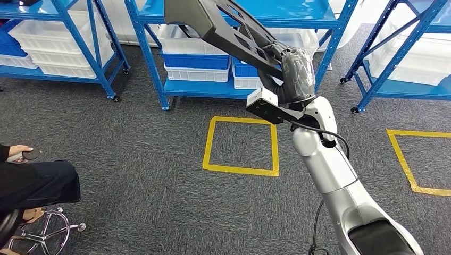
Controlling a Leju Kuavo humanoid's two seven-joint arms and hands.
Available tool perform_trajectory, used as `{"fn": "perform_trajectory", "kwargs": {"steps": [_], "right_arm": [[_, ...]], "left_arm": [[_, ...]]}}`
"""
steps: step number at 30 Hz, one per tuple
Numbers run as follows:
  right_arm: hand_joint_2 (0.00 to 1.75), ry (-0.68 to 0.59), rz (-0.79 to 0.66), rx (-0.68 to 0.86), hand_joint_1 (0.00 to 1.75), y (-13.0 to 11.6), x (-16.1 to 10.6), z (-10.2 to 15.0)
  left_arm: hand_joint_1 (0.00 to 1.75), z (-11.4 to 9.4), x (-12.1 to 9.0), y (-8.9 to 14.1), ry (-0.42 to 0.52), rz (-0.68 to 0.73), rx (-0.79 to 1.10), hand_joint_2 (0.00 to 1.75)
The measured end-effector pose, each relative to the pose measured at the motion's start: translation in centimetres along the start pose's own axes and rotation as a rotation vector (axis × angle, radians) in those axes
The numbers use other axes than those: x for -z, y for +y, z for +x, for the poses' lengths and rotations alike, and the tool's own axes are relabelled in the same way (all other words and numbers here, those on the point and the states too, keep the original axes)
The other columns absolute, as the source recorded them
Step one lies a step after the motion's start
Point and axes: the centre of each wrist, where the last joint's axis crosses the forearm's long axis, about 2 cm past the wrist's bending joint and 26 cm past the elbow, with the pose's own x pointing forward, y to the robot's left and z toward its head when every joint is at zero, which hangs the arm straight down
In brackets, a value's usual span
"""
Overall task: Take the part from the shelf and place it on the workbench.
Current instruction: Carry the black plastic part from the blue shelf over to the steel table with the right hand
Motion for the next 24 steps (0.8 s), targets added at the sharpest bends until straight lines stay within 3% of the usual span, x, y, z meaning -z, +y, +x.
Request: {"fn": "perform_trajectory", "kwargs": {"steps": [5, 24], "right_arm": [[1.75, -0.015, 0.0, 0.011, 1.75, 0.4, 1.8, 0.0], [1.75, -0.017, 0.011, 0.075, 1.75, 3.1, 3.4, 1.9]], "left_arm": [[0.0, -0.7, -0.3, 0.0, 0.003, 0.014, -0.023, 1.75], [0.0, -2.8, -0.9, 0.7, 0.046, 0.063, -0.068, 1.75]]}}
